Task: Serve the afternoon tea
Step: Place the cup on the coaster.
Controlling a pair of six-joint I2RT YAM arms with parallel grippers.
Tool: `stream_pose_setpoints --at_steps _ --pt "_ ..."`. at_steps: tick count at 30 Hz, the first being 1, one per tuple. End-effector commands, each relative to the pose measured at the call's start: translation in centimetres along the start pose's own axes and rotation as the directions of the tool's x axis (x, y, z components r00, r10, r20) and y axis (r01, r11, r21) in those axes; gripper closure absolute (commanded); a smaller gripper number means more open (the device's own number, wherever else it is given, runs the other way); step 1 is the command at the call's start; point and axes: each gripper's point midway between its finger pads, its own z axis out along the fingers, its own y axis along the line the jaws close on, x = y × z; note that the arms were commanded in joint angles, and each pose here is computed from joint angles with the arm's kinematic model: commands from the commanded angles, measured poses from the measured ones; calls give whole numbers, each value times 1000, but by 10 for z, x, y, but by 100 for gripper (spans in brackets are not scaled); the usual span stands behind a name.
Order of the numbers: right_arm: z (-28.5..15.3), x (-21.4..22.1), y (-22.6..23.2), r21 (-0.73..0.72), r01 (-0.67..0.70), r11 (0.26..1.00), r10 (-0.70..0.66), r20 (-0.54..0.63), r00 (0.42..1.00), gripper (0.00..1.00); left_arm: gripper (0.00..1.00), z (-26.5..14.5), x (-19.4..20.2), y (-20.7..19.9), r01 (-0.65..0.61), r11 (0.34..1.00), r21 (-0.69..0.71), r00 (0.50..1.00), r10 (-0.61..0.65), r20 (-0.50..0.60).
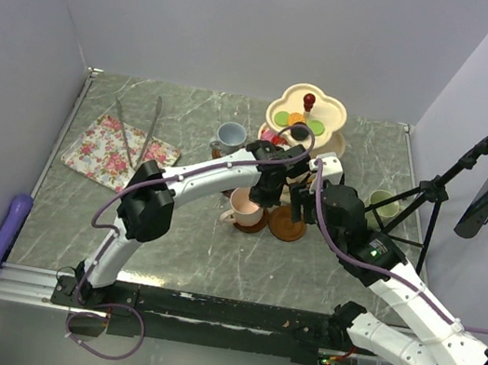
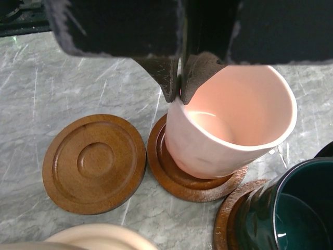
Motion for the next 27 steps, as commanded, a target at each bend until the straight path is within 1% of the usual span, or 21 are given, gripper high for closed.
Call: stream_pose_setpoints --at_steps 1,5,11,18,27 --pt "-3 -21 -3 7 -35 999 35 54 998 25 99 -10 -18 -6 23 1000 14 998 -24 61" --pt "-2 -19 -2 3 -32 999 32 46 998 25 99 -8 -20 -7 21 1000 14 997 -22 72" --pt "-1 -18 -2 3 -34 999 34 44 998 25 99 -5 -18 -10 16 1000 27 998 -17 59" --pt "-2 -18 -2 3 -35 999 35 44 998 25 91 -3 -20 -14 17 999 47 998 -20 61" --pt "-1 -16 -3 6 -34 999 34 40 999 25 88 2 -21 -17 16 998 57 998 -19 55"
